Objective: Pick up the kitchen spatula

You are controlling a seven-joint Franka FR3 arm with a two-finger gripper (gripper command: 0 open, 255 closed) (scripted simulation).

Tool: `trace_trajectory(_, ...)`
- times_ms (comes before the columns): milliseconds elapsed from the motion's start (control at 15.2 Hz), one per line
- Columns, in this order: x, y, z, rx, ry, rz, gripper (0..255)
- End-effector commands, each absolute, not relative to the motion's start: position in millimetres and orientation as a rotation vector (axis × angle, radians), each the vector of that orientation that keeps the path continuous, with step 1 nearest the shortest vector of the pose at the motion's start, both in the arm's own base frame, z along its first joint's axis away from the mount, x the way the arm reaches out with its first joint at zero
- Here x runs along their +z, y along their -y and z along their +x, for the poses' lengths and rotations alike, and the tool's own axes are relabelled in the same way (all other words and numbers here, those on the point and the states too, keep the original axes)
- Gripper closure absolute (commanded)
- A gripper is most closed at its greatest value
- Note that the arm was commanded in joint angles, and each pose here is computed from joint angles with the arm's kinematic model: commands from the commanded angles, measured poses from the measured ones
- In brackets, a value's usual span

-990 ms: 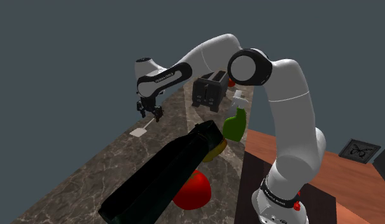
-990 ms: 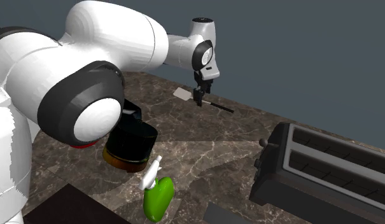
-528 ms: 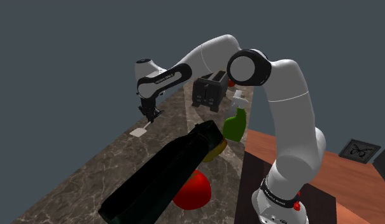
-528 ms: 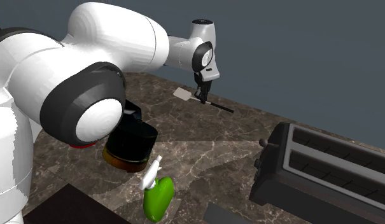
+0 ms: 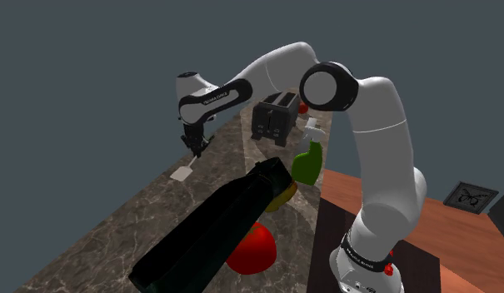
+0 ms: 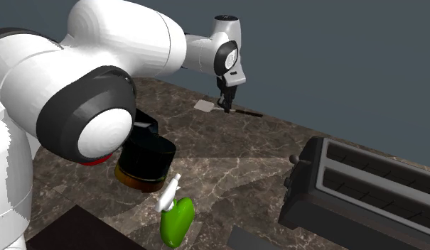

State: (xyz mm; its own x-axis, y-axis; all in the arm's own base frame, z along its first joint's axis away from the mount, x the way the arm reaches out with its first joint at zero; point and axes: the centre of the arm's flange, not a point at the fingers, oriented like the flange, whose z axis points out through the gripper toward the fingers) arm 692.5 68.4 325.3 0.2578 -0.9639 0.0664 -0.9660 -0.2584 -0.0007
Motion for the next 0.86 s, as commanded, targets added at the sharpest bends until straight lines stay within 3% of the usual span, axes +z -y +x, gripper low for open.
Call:
trace_trajectory(0, 335.1, -68.4, 693.0, 0.082, 1.888, 2.459, 255)
trace_trajectory(792, 388.7, -68.4, 693.0, 0.082, 1.888, 2.459, 255)
